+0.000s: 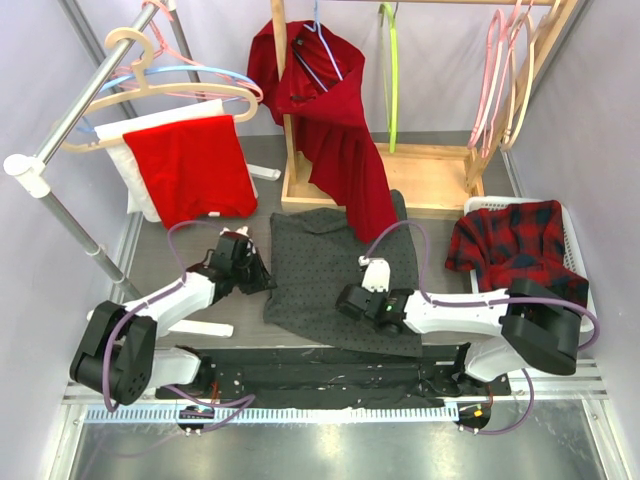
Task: Place the skirt on the hanger
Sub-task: Flatten out the skirt at the center of the board.
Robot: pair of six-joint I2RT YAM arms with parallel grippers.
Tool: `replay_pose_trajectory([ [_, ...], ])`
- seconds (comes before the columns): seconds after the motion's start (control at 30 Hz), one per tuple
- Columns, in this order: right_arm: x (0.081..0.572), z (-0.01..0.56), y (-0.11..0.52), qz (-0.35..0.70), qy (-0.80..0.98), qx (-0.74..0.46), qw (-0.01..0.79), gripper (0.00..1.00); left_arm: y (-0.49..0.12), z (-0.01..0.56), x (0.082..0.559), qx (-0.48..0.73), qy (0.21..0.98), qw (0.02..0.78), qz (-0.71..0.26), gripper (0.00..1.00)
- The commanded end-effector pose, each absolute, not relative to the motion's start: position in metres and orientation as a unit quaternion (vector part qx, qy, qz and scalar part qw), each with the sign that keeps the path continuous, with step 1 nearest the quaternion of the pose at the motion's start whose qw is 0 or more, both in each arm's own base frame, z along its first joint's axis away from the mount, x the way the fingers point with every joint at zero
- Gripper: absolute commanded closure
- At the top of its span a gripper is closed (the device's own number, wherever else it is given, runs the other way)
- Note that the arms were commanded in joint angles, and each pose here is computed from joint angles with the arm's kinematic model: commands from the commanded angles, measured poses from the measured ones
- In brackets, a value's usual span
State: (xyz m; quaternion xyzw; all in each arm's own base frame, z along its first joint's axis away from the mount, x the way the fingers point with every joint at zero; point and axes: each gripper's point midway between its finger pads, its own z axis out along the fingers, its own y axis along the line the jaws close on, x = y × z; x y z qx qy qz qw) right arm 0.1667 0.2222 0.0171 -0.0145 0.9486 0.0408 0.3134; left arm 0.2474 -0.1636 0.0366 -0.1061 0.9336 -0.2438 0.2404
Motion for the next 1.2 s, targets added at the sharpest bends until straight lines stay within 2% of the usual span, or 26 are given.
replay_pose_trajectory([
  [0.0, 0.163, 0.008, 0.202, 0.03, 0.947, 0.037, 0.317, 0.71, -0.147, 0.034, 0.25, -0.109, 0.937, 0.257, -0.21, 1.0],
  [0.23, 0.162, 0.009, 0.203, 0.037, 0.948, 0.035, 0.315, 0.71, -0.149, 0.036, 0.256, -0.109, 0.938, 0.254, -0.207, 0.99],
  [0.27, 0.164, 0.013, 0.205, 0.04, 0.946, 0.034, 0.32, 0.7, -0.15, 0.042, 0.259, -0.109, 0.937, 0.258, -0.211, 0.92],
  [0.3, 0.167, 0.021, 0.209, 0.051, 0.943, 0.033, 0.328, 0.69, -0.152, 0.049, 0.26, -0.107, 0.934, 0.262, -0.216, 0.68],
  [0.37, 0.17, 0.03, 0.212, 0.06, 0.94, 0.031, 0.335, 0.65, -0.155, 0.063, 0.262, -0.105, 0.929, 0.271, -0.227, 0.46],
  [0.4, 0.172, 0.038, 0.216, 0.068, 0.937, 0.028, 0.342, 0.64, -0.153, 0.066, 0.26, -0.104, 0.93, 0.271, -0.224, 0.31],
  [0.5, 0.178, 0.061, 0.224, 0.086, 0.93, 0.027, 0.356, 0.6, -0.151, 0.094, 0.264, -0.101, 0.92, 0.301, -0.227, 0.17],
  [0.67, 0.189, 0.106, 0.228, 0.1, 0.917, 0.009, 0.385, 0.47, -0.142, 0.128, 0.264, -0.105, 0.912, 0.331, -0.217, 0.11],
  [0.73, 0.202, 0.135, 0.225, 0.102, 0.91, 0.009, 0.402, 0.42, -0.139, 0.138, 0.265, -0.104, 0.909, 0.342, -0.214, 0.04],
  [0.77, 0.207, 0.151, 0.22, 0.101, 0.905, -0.006, 0.413, 0.37, -0.138, 0.141, 0.264, -0.102, 0.909, 0.344, -0.212, 0.0],
  [0.83, 0.228, 0.189, 0.208, 0.105, 0.892, 0.005, 0.439, 0.27, -0.137, 0.148, 0.264, -0.097, 0.906, 0.354, -0.213, 0.0],
  [0.87, 0.238, 0.226, 0.201, 0.114, 0.874, 0.0, 0.472, 0.17, -0.138, 0.151, 0.265, -0.094, 0.903, 0.359, -0.216, 0.0],
  [0.97, 0.262, 0.281, 0.172, 0.095, 0.846, 0.019, 0.525, 0.07, -0.139, 0.16, 0.264, -0.086, 0.894, 0.375, -0.228, 0.0],
  [1.1, 0.284, 0.382, 0.133, 0.069, 0.789, 0.045, 0.608, 0.05, -0.146, 0.168, 0.264, -0.077, 0.889, 0.377, -0.247, 0.0],
  [1.17, 0.298, 0.405, 0.113, 0.043, 0.776, 0.069, 0.625, 0.05, -0.149, 0.172, 0.263, -0.072, 0.887, 0.377, -0.256, 0.0],
])
